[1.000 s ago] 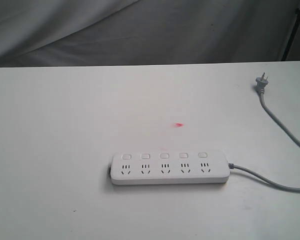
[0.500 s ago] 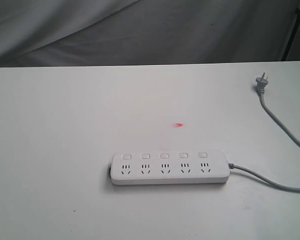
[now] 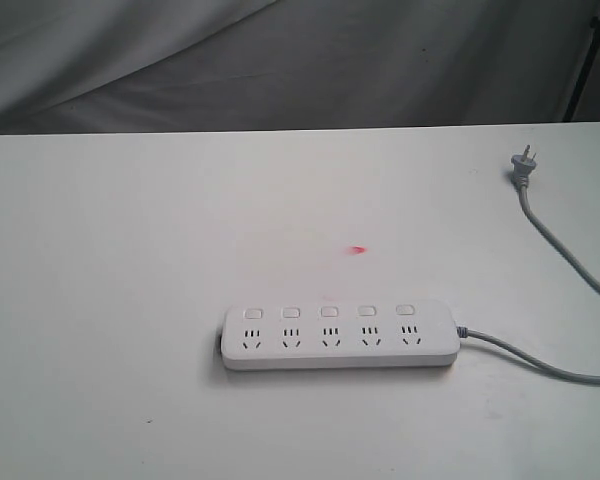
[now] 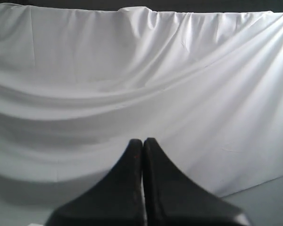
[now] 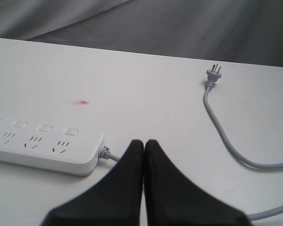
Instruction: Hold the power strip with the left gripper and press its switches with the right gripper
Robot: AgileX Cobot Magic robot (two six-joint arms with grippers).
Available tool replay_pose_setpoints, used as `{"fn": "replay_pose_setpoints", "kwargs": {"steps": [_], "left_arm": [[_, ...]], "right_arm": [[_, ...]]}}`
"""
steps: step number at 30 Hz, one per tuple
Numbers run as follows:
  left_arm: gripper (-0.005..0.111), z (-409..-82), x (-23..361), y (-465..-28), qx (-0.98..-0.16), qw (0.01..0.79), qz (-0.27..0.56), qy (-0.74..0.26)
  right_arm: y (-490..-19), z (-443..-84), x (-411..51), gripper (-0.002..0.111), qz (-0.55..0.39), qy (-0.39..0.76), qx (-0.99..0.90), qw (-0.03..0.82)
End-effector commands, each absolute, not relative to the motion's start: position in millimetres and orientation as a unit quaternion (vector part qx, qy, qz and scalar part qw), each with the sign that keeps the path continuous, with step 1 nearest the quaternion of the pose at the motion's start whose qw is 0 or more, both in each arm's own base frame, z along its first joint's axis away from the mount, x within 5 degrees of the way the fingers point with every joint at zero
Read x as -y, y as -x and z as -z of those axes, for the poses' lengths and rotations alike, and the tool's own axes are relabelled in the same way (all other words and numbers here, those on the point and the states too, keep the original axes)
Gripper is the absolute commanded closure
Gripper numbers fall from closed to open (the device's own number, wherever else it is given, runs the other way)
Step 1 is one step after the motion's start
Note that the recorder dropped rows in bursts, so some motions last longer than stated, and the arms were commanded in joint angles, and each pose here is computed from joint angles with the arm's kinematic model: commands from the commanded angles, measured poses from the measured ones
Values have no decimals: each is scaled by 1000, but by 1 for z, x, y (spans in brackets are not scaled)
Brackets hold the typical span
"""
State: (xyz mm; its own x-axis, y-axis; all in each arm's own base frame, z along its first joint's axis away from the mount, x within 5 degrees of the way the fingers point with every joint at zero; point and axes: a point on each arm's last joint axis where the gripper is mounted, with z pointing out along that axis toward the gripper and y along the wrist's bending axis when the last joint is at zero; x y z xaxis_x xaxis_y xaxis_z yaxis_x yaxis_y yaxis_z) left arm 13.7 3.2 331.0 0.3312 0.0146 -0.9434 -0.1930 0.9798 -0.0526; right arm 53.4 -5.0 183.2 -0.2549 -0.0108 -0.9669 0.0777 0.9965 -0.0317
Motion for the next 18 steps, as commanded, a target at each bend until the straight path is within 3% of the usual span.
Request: {"fn": "replay_pose_setpoints", "kwargs": {"steps": [1,18], "left_arm": [[107,-308,-5,-25,-593,799,-48,89],[107,-248,-6,-48,-655,753,-48,42]], "right_arm": [[-53,-182,5,108,36,-24,-791,610],[-53,-182,5,108,36,-24,-791,610]]}}
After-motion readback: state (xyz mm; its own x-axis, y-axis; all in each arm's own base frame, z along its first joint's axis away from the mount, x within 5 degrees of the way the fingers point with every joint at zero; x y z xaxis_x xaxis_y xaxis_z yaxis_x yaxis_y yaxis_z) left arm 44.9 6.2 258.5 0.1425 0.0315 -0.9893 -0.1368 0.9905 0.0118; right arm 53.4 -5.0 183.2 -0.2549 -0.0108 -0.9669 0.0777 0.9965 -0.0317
